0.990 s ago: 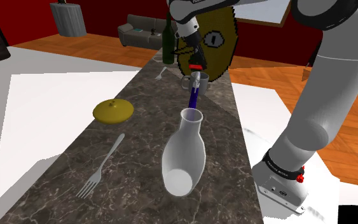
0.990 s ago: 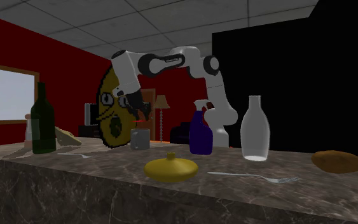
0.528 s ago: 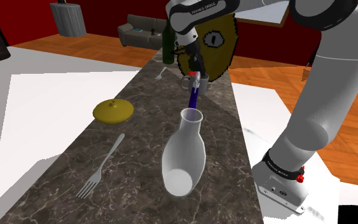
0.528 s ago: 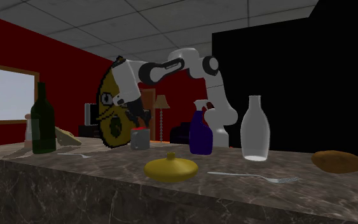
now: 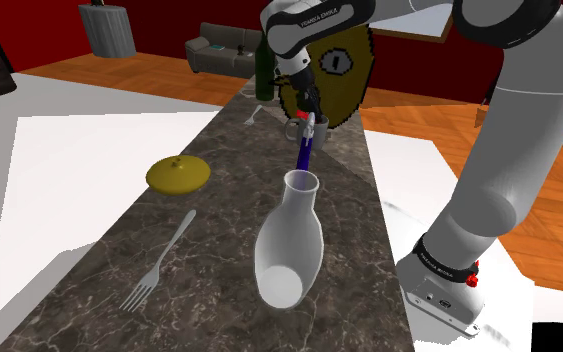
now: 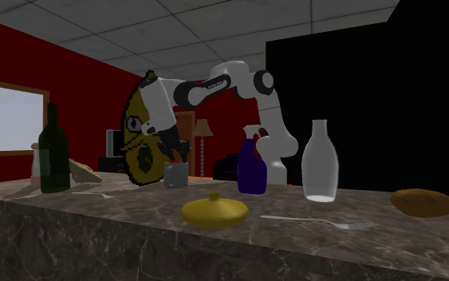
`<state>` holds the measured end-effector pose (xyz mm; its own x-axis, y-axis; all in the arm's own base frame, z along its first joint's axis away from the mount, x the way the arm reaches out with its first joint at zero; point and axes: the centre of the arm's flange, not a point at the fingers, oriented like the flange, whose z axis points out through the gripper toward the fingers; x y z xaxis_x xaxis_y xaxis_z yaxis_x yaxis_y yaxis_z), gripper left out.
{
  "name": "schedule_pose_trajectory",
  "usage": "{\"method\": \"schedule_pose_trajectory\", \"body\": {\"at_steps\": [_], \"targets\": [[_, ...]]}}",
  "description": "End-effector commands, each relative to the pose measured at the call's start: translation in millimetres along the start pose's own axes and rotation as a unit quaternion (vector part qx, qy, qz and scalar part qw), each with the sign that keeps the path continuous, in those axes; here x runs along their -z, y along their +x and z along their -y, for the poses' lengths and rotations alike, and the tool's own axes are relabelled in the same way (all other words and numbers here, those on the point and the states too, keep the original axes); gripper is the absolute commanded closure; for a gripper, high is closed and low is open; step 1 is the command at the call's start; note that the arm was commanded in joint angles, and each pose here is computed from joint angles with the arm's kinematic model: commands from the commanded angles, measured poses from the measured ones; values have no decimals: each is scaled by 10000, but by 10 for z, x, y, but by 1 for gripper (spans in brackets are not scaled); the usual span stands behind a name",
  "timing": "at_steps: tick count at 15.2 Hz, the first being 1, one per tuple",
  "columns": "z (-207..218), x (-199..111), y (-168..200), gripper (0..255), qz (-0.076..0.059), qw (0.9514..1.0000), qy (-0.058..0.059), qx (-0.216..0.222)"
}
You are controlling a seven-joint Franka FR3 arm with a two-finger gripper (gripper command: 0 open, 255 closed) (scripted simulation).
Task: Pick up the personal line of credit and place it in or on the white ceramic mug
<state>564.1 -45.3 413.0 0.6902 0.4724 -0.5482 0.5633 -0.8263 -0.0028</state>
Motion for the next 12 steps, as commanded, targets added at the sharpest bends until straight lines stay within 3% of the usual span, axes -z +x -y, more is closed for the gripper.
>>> {"method": "schedule_pose_trajectory", "body": {"at_steps": [1, 2, 7, 11, 12], "targets": [[4, -15, 13, 255, 12, 10000, 12, 8], [4, -14, 9, 0, 12, 10000, 12, 8], [4, -15, 13, 0, 12, 10000, 12, 8], [3, 485, 14, 0, 12, 10000, 12, 8], [3, 485, 14, 0, 12, 10000, 12, 8]]}}
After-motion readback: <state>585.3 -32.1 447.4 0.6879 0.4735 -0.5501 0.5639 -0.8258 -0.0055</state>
